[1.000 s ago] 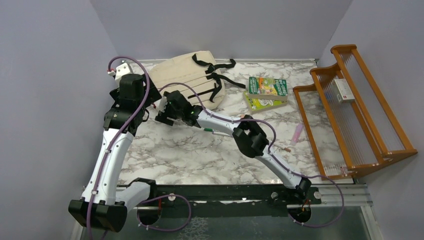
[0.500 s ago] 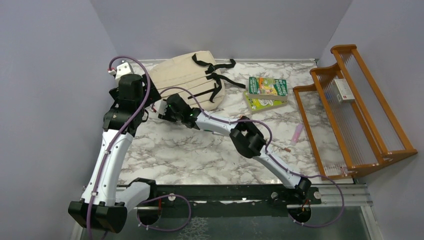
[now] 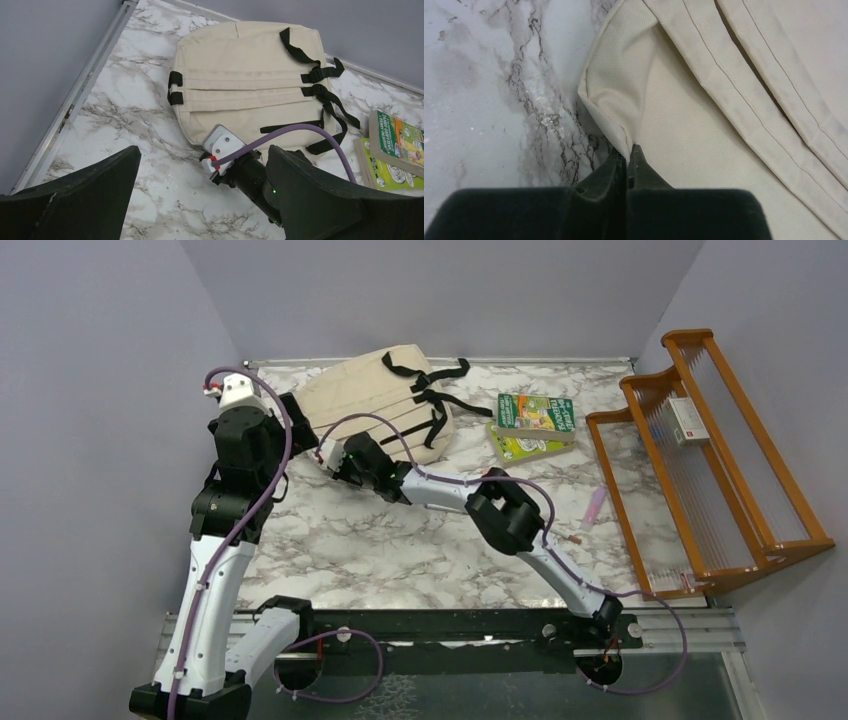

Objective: Pack the student bag
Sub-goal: Adjust the student bag at the center of the board.

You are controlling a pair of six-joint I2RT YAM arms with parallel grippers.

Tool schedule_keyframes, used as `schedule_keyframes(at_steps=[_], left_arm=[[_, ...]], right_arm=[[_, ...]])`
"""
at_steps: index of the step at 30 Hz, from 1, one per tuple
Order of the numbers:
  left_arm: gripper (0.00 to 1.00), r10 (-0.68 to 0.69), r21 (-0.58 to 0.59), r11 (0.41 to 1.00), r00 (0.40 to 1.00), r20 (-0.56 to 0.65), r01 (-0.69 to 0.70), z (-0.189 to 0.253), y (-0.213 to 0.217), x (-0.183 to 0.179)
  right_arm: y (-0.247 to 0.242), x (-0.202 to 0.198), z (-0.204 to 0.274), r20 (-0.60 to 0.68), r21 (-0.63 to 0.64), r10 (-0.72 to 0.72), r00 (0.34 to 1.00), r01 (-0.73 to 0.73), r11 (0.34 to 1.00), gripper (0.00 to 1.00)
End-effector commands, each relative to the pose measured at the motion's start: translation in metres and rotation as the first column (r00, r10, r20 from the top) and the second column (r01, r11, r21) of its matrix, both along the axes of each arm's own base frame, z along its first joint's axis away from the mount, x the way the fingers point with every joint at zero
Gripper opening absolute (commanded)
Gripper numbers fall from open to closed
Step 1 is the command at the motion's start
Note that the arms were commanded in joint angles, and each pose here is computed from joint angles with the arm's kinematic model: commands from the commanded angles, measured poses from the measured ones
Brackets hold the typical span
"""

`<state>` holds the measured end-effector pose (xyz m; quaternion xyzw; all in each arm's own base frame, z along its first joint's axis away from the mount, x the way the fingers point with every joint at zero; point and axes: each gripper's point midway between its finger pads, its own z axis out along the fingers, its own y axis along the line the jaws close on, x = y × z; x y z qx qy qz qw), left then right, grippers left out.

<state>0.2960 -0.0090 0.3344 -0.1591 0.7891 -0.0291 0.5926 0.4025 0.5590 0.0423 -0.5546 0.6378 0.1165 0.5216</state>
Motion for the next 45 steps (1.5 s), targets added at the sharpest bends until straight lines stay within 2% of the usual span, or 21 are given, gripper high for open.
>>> schedule_keyframes(at_steps=[1, 4, 7, 13, 20, 25, 34, 36, 38, 42, 45], left_arm=[[0.99, 0.003, -0.005, 1.0, 1.0, 0.008, -0.003, -0.006, 0.002, -0.006], [0.99, 0.014, -0.017, 1.0, 1.0, 0.003, -0.014, -0.009, 0.003, -0.01], [0.99, 0.015, -0.024, 1.0, 1.0, 0.003, -0.015, -0.011, 0.003, -0.013], [0.99, 0.03, -0.028, 0.999, 0.999, 0.023, -0.029, -0.007, 0.006, -0.017], [0.99, -0.006, -0.054, 0.999, 1.0, 0.015, 0.007, -0.017, -0.003, -0.013], [0.99, -0.016, -0.099, 0.995, 1.0, -0.007, 0.015, -0.035, -0.009, -0.013], [0.99, -0.026, -0.14, 0.99, 1.0, -0.01, 0.024, -0.048, -0.013, -0.019], [0.99, -0.024, -0.144, 0.989, 1.0, -0.016, 0.022, -0.052, -0.014, -0.019], [0.99, -0.025, -0.149, 0.989, 0.999, -0.029, 0.02, -0.058, -0.015, -0.018], [0.99, -0.027, -0.161, 0.987, 0.998, -0.057, 0.017, -0.072, -0.016, -0.018], [0.99, -0.035, -0.166, 0.986, 0.997, -0.073, 0.022, -0.08, -0.018, -0.017]], right_arm=[[-0.006, -0.005, 0.04, -0.062, 0.111, -0.026, 0.998, 0.033, 0.993, 0.01], [-0.016, 0.002, 0.082, -0.129, 0.239, -0.019, 0.992, 0.049, 0.97, 0.01], [-0.035, 0.017, 0.118, -0.249, 0.363, 0.005, 0.969, 0.088, 0.928, 0.01], [-0.074, 0.046, 0.176, -0.403, 0.521, 0.064, 0.913, 0.171, 0.836, 0.01], [-0.083, 0.061, 0.246, -0.398, 0.588, 0.08, 0.914, 0.187, 0.787, 0.01], [-0.08, 0.061, 0.309, -0.371, 0.663, 0.114, 0.922, 0.177, 0.728, 0.01], [-0.078, 0.039, 0.399, -0.356, 0.834, 0.284, 0.89, 0.166, 0.527, 0.01], [-0.083, 0.042, 0.402, -0.362, 0.844, 0.271, 0.892, 0.191, 0.501, 0.01], [-0.094, 0.057, 0.389, -0.425, 0.83, 0.215, 0.879, 0.283, 0.481, 0.01], [-0.139, 0.095, 0.332, -0.604, 0.75, 0.102, 0.791, 0.519, 0.41, 0.01], [-0.173, 0.118, 0.286, -0.698, 0.683, 0.062, 0.714, 0.636, 0.361, 0.01]])
